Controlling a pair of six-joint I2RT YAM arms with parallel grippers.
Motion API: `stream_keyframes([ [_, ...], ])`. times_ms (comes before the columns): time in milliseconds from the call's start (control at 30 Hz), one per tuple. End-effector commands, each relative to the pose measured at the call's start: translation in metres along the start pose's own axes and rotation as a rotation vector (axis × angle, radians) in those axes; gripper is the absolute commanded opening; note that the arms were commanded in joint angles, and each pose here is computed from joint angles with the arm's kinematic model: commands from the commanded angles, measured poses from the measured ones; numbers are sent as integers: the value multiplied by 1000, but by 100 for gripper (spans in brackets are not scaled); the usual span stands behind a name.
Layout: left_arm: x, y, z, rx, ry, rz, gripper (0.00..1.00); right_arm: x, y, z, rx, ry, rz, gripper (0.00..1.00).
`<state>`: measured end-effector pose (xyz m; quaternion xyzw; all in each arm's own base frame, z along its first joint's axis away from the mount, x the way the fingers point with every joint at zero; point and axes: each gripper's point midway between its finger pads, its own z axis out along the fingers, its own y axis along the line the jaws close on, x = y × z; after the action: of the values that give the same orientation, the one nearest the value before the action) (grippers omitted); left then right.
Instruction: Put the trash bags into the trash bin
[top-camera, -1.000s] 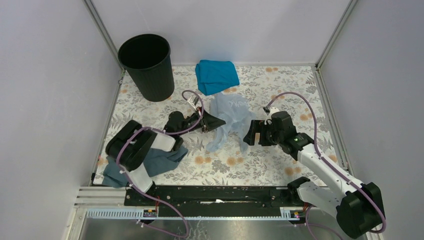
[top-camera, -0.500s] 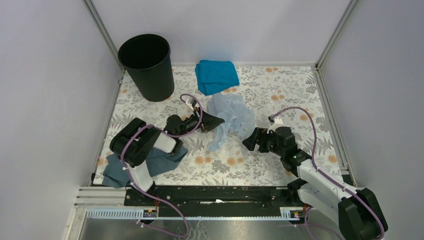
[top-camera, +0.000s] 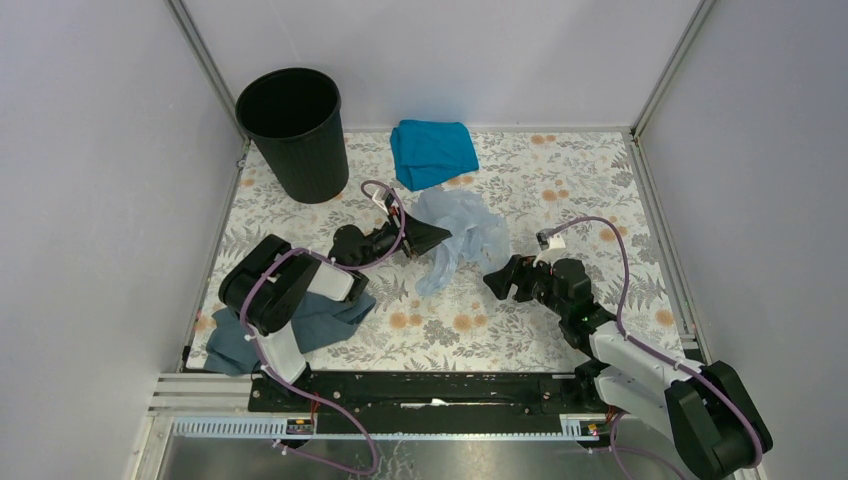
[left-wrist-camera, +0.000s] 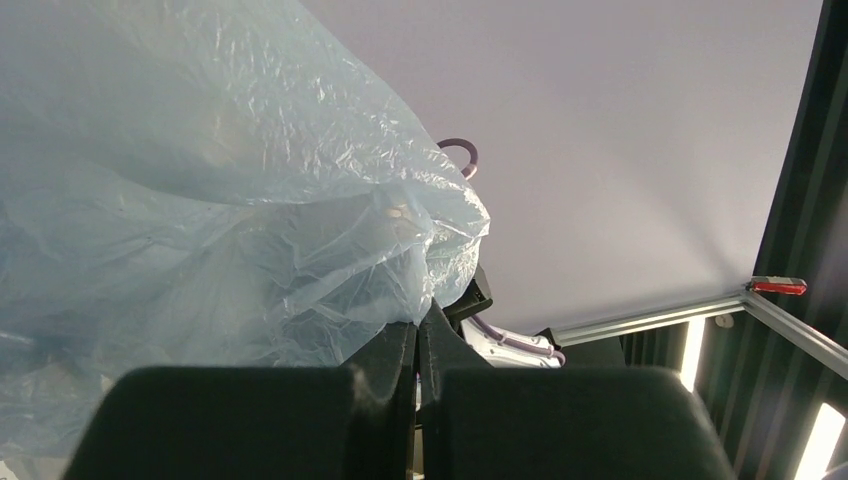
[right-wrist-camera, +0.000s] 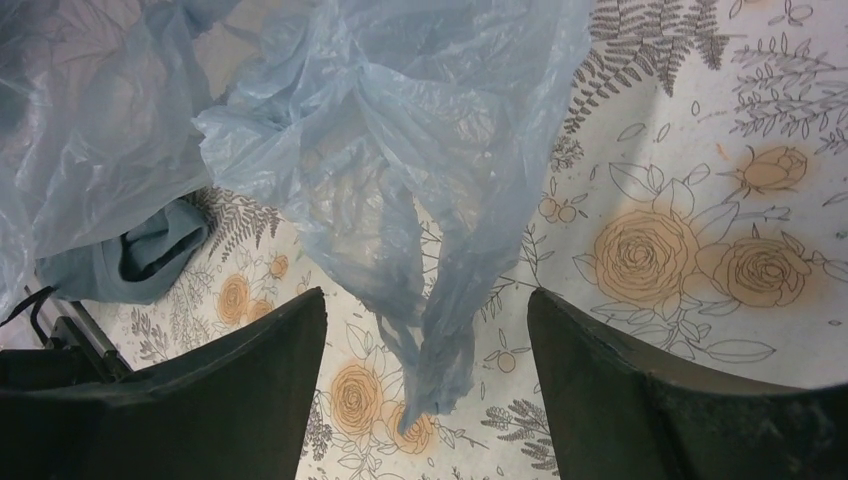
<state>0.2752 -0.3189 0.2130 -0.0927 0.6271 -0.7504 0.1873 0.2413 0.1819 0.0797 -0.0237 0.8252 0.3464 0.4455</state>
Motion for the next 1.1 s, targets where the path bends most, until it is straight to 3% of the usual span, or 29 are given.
stream_keyframes([
  [0,-4,-51,4,174,-13,114,0,-19,14,2,-65,-76,-66,80],
  [267,-8,-58,7,190,-21,121,0,-5,12,4,-74,-19,-58,76],
  [400,-8,-54,7,184,-22,117,0,1,14,7,-97,18,-62,54],
  [567,-5,-43,2,141,-15,149,0,-2,15,6,-86,12,-58,13],
  [633,-2,-30,-4,80,-6,168,13,-7,10,3,-45,3,-45,0],
  [700,0,-14,-12,-14,0,207,36,-11,9,1,-13,9,-38,0],
  [833,-9,26,-32,-334,-14,354,66,-28,2,-5,93,30,-58,0],
  [867,-13,29,-40,-408,-27,404,78,-32,1,-5,115,31,-68,0],
  [967,-25,29,-66,-589,-81,523,92,-44,6,-3,134,61,-86,0],
  [1067,-25,26,-85,-684,-93,595,96,-52,14,1,133,105,-68,0],
])
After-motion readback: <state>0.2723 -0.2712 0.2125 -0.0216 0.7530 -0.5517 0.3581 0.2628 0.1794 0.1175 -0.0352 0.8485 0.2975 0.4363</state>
